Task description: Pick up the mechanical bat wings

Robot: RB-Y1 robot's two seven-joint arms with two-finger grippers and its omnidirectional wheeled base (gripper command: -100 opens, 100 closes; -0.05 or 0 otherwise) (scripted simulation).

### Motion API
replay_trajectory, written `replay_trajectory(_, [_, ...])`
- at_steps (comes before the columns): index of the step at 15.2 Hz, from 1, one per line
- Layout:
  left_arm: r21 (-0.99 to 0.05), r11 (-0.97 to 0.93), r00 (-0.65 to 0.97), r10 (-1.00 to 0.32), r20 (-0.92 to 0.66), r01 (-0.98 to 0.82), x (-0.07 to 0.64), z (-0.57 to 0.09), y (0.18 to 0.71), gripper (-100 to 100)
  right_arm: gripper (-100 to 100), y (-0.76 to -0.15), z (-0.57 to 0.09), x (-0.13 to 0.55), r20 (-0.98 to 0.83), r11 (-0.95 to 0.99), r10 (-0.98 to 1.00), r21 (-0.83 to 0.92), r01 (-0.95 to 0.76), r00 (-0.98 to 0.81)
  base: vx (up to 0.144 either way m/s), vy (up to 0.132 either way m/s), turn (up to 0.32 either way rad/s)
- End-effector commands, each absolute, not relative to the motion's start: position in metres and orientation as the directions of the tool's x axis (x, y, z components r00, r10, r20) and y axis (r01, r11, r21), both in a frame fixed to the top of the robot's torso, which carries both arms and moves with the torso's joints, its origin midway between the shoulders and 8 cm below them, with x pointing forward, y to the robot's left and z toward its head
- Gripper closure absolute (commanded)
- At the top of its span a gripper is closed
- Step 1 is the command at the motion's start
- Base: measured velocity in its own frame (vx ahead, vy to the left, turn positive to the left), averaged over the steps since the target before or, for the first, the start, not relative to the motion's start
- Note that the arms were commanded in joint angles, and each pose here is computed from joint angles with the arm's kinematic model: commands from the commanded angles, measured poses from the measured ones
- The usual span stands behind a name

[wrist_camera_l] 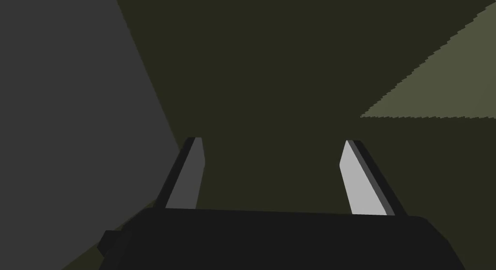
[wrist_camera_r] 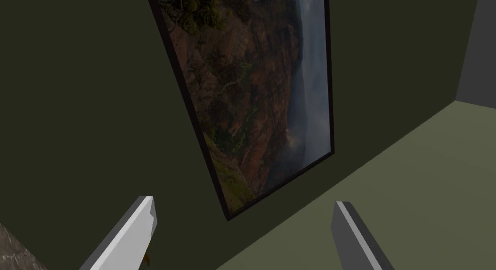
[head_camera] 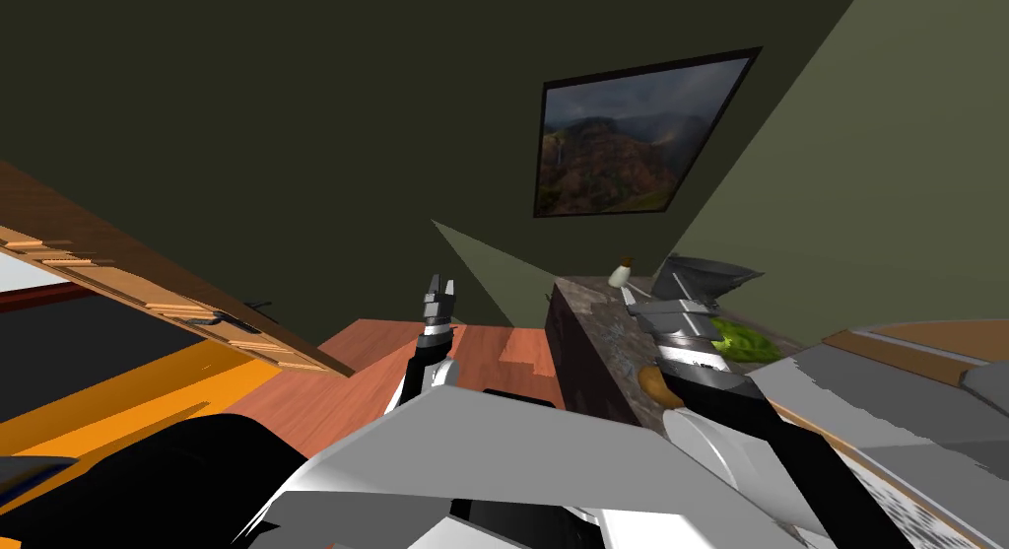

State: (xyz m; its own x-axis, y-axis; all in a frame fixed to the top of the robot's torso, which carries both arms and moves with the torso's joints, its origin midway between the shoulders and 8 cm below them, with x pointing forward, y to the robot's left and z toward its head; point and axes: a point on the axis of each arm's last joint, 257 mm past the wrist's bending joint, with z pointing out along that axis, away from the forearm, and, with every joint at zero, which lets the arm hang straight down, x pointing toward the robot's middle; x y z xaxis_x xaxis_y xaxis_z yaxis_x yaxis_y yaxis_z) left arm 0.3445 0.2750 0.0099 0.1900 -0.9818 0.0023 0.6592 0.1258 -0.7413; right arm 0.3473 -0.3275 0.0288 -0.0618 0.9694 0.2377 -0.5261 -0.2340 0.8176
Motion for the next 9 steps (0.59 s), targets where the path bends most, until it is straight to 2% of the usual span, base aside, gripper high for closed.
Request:
replay_trajectory(1, [-0.741,0.126,0.190,-0.982,0.002,0.659,0.344,0.010,0.275,0,-100,-0.332,0.021,0.350,0.254,-0.247,0.966,0.833,-0.495,-0.054,0.064,0.019,0.026])
replay_trajectory(9, [-0.741,0.126,0.190,-0.982,0.002,0.659,0.344,0.010,0.275,0,-100,-0.373,-0.032,0.355,0.379,-0.350,0.925,0.878,-0.326,0.028,0.078,0.025,0.039])
